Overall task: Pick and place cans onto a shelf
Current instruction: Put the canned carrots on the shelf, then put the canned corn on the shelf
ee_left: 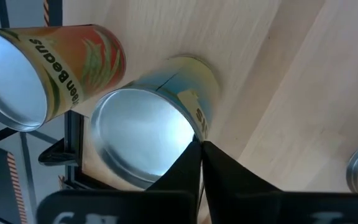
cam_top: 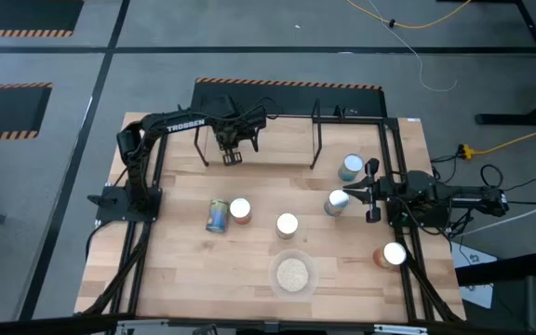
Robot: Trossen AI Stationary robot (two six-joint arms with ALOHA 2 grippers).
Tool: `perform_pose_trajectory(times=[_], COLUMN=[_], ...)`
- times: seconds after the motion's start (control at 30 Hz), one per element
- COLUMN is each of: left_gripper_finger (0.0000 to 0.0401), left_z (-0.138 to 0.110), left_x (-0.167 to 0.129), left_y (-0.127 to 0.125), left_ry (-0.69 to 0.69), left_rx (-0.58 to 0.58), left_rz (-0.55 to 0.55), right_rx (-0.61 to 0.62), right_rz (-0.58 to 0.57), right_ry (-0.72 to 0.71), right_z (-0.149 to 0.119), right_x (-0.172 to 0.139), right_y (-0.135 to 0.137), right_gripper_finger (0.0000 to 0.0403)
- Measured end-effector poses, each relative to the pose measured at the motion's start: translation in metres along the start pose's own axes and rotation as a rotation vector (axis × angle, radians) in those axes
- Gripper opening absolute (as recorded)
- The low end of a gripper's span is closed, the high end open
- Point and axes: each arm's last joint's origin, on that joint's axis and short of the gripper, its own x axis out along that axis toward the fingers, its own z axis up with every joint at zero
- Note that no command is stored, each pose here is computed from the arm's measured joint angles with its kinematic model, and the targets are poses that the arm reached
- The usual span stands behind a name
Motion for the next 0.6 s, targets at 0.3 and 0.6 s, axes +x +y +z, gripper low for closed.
perform_pose_trajectory(times=[0.3,0.6], left_gripper_finger=[0.0034,0.0045], left_z=[0.0000,0.0000], left_x=[0.0000,0.0000], left_y=[0.0000,0.0000], left_ry=[0.000,0.000], left_rx=[0.000,0.000], left_rz=[0.000,0.000], right_rx=[0.000,0.000], right_rz=[-0.001,0.000], right_ry=[0.000,0.000], right_z=[0.0000,0.0000], right_x=[0.0000,0.0000], right_y=[0.0000,0.0000], right_gripper_finger=[0.0045,0.0045])
